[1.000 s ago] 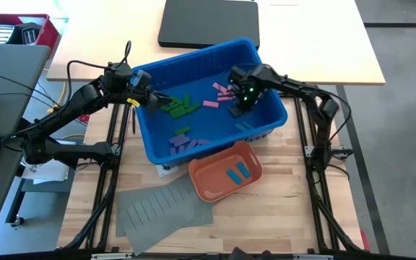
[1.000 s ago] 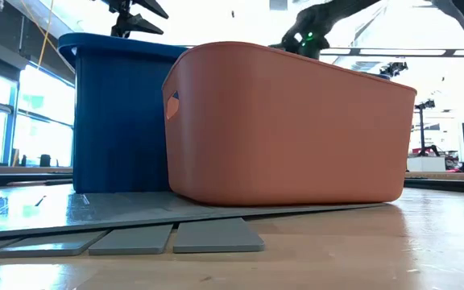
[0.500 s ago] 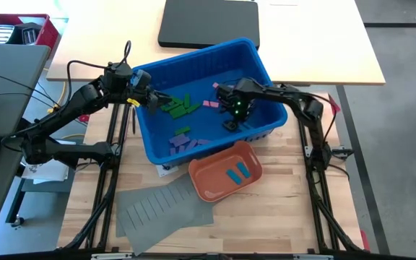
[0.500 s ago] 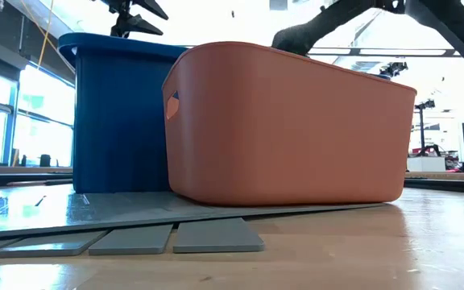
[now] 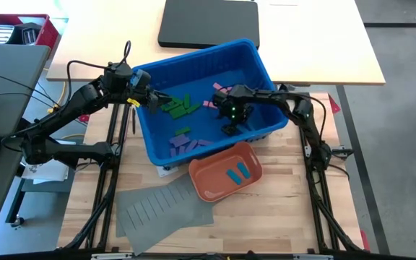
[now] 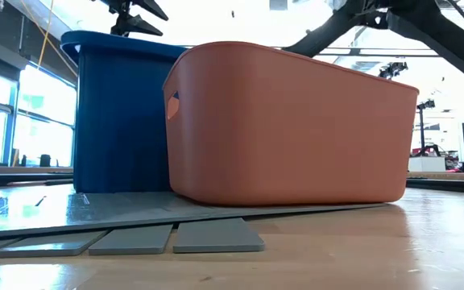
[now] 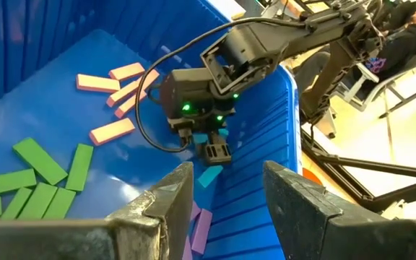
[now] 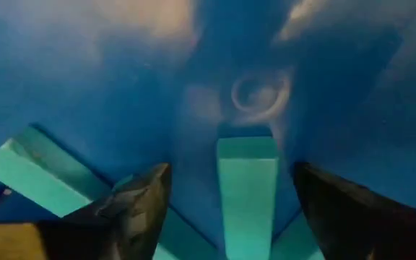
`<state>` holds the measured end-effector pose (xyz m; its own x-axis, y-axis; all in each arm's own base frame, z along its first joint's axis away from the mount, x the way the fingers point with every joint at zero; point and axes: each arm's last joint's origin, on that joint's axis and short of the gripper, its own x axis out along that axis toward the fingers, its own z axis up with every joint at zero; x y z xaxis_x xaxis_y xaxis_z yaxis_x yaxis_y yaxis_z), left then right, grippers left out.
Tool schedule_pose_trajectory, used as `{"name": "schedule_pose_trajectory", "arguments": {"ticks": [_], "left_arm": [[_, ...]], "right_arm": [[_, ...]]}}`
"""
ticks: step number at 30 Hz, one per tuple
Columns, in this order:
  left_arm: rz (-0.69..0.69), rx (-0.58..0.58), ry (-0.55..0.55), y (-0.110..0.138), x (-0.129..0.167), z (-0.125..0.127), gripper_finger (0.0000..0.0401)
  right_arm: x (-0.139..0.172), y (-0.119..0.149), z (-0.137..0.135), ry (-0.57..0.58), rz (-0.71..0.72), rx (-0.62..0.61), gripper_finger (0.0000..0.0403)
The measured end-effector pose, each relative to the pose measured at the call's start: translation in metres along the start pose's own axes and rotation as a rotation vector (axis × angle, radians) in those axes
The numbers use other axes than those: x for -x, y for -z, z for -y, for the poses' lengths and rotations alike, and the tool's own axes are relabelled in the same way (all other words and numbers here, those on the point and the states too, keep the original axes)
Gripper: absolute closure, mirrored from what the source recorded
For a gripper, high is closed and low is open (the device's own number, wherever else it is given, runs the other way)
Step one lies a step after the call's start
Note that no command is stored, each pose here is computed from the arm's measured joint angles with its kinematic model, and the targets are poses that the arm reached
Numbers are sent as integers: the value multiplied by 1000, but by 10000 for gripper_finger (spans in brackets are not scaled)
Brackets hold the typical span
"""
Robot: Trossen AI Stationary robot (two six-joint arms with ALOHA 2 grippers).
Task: Sort blocks
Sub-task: Put the blue block into the orange bin
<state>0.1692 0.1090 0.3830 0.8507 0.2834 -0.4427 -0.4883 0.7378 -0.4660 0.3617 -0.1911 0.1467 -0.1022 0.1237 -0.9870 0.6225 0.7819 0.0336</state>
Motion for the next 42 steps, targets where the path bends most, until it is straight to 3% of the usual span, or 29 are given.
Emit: {"name": "schedule_pose_trajectory", "arguments": {"ticks": [4,9,10,16,23,30,36,42], "left_arm": [[0,0,1,0,0,0,243],[0,-1,1,0,0,0,243],[1,-2,1,0,0,0,243],[1,-8,1,0,0,0,243],[7,-33,3,-1,0,0,243],[30,-43,13,-3,0,1,243],[28,-43,13,-3,0,1,243],[22,-42,19,-2,0,1,243]], "right_arm": [[-2,0,-4,36,7,12,184],[-2,0,-5,28,12,11,308],[-1,0,-5,28,13,11,313],[19,4,-5,16,86,-11,309],[84,13,-4,20,283,-62,309],[170,26,-8,-41,553,-83,309],[239,53,-33,-237,749,-52,309],[268,86,-92,-486,769,182,309]]}}
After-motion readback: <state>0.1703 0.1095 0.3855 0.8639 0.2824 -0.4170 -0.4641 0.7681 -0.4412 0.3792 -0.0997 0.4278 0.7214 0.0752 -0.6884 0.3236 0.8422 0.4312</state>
